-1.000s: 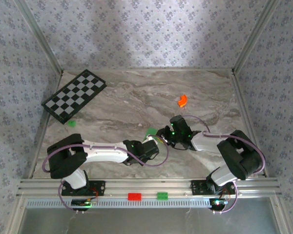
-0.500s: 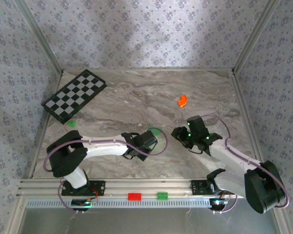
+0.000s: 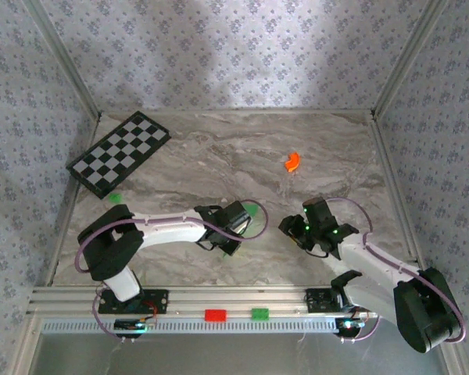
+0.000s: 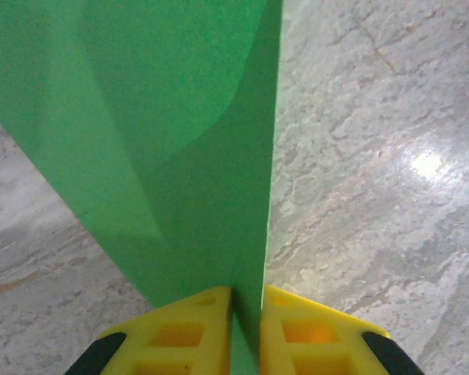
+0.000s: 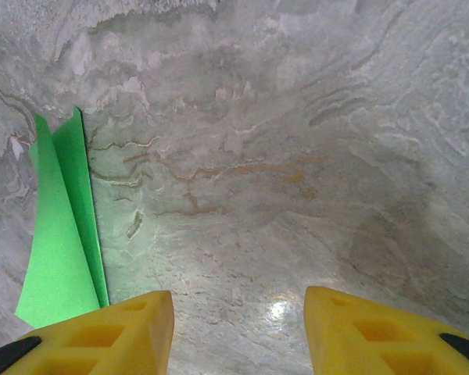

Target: Fold a paper plane with a square sheet of paper (pick it up from the middle)

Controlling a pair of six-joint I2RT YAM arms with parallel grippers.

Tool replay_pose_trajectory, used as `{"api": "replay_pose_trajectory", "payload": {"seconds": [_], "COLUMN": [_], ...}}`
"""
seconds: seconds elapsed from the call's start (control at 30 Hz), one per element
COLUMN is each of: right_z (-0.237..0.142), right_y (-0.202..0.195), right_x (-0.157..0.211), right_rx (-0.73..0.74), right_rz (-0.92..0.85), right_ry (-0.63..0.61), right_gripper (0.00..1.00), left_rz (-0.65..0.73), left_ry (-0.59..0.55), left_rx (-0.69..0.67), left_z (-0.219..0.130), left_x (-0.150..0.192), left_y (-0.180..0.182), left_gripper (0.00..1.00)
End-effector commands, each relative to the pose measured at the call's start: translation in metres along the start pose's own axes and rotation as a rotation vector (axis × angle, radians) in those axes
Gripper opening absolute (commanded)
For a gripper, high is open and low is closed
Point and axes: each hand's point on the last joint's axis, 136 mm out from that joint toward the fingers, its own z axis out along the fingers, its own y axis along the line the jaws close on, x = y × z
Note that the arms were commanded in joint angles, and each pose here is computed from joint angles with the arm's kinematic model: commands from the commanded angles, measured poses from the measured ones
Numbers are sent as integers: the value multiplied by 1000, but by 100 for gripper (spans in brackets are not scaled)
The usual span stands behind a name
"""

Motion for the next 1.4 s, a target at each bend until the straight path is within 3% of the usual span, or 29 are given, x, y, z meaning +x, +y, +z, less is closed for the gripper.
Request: {"api": "replay_pose_trajectory", "payload": {"seconds": [0.0, 0.3, 0.5, 0.63, 0.77, 0.93, 1.03, 1.17, 1.37], "right_z": [1, 7, 11, 11, 7, 12, 19, 23, 41], "right_y": [1, 2, 4, 28, 61, 85, 85, 102, 104], "right_x": [3, 8, 11, 12, 19, 33, 36, 45, 45], "right_rx": [-12, -18, -26, -123, -212, -230, -237, -379, -369], "right_rz": [14, 9, -9, -113, -350, -545, -516, -488, -447], "right_ry": [8, 23, 28, -4, -73, -94, -64, -6, 57], "right_gripper": [49, 49, 48, 42, 29, 19, 15, 14, 11], "left_rz": [11, -14, -72, -102, -123, -152, -190, -263, -306], "left_ry": [12, 37, 52, 63, 51, 28, 45, 64, 61], "left_rx": [21, 59, 121, 258, 371, 501, 550, 634, 699], "left_z": [-2, 9, 15, 15, 16, 15, 15, 17, 20], "left_x": [-4, 1, 7, 6, 1, -3, -4, -3, -4], "left_y": [-4, -6, -4, -13, -20, -26, -24, -20, -18], "left_gripper": [12, 3, 2, 1, 0, 0, 0, 0, 0]}}
